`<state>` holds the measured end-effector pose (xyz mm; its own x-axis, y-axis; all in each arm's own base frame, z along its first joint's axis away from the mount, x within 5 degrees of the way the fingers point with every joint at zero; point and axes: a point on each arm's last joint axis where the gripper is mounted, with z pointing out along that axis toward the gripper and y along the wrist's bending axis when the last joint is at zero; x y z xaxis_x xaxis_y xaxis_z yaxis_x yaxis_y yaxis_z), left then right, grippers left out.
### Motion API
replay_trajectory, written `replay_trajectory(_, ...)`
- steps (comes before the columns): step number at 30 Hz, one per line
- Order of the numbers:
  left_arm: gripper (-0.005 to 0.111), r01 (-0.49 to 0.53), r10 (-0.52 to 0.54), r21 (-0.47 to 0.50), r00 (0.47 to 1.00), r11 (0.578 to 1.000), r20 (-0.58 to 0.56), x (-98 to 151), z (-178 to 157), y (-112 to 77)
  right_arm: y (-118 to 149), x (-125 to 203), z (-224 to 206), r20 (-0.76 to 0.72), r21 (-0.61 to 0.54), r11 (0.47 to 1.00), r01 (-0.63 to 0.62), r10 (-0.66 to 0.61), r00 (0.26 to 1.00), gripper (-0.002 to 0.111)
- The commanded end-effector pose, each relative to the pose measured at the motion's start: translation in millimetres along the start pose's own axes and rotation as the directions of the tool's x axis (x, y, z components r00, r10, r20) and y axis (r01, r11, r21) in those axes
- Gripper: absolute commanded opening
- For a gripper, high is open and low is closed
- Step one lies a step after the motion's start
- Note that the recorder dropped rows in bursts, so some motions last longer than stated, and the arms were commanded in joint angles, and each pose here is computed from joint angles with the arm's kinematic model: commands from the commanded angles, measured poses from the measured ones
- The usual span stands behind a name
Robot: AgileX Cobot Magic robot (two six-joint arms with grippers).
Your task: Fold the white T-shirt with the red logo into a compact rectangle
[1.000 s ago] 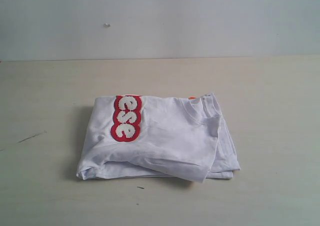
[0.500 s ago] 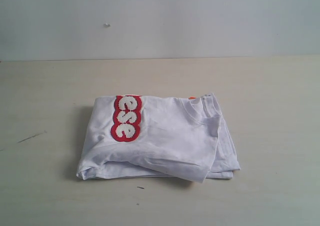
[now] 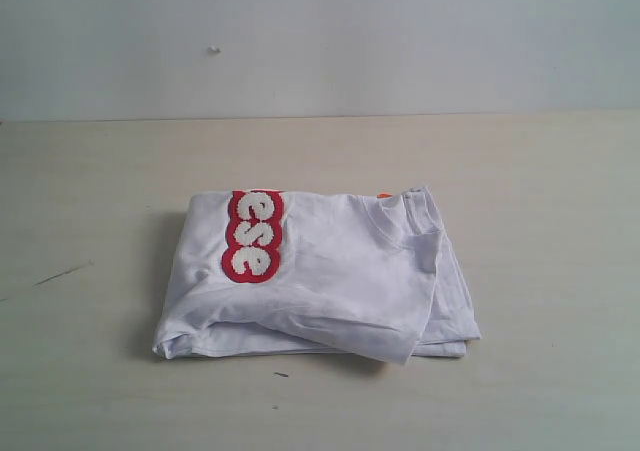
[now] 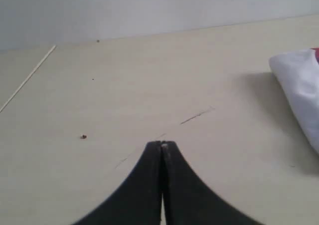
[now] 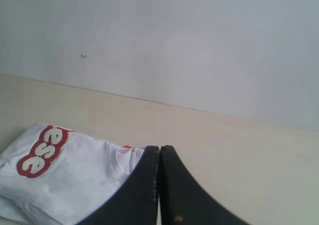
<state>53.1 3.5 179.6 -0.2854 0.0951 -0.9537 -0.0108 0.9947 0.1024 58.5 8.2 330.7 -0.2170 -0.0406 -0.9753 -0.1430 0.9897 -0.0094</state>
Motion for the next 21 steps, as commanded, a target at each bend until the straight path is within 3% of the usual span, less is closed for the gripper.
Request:
replay_trajectory(1, 0.0, 0.065, -0.065, -0.008, 0.998, 0.998, 0.006, -0.4, -0.4, 0.5, 0.0, 0.2, 0.2, 0.01, 0.0, 1.0, -0.002, 0.002, 1.0, 0.0)
replay_trajectory(9, 0.0, 0.114, -0.114, 0.011, 0.993, 0.993, 0.015, -1.3, -0.4, -1.1, 0.0, 0.2, 0.2, 0.01, 0.0, 1.0, -0.002, 0.002, 1.0, 0.0)
replay_trajectory(21, 0.0, 0.062, -0.063, 0.035, 0.998, 0.997, 0.015, -1.4, -0.5, -3.4, 0.0, 0.2, 0.2, 0.01, 0.0, 1.0, -0.002, 0.002, 1.0, 0.0)
